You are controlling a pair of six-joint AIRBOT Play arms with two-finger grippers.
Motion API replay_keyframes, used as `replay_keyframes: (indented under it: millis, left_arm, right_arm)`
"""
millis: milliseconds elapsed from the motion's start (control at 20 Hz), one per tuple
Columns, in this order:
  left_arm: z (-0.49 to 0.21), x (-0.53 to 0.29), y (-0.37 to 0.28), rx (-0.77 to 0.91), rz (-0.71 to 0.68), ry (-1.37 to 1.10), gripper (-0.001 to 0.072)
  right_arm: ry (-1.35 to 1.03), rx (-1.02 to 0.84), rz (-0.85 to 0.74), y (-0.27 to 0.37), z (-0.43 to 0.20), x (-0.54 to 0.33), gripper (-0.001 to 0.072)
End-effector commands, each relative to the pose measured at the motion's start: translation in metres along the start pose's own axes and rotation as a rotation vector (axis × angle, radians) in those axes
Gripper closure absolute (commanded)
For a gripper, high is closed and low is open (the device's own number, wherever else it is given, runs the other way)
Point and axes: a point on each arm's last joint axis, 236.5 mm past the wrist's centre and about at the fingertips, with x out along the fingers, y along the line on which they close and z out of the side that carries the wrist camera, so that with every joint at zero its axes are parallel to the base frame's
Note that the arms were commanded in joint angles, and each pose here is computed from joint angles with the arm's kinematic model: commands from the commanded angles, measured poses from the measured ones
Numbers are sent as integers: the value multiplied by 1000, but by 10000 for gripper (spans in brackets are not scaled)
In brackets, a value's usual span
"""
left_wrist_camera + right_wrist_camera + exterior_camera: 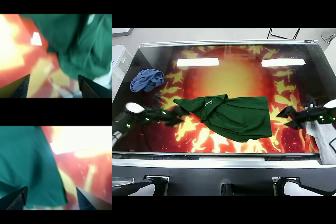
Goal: Fold the clothes and pants, and hang the long-sleeved shirts on hangers.
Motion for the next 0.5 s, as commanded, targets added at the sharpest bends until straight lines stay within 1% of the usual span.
replay_keyframes:
  millis: [0, 50, 250, 450]
  left_arm:
    - [-40, 51, -6, -8, -4, 43, 99]
    - [-42, 62, -13, -12, -13, 31, 208]
    - [-44, 99, -22, -54, -17, -10, 206]
    - [-37, 113, -27, -63, -13, -57, 211]
  right_arm:
    - [141, -6, -48, -15, -43, 24, 4]
    - [152, -13, -51, -14, -46, 28, 4]
    - [162, -19, -51, -12, -49, 28, 3]
    - [174, -15, -53, -14, -52, 30, 3]
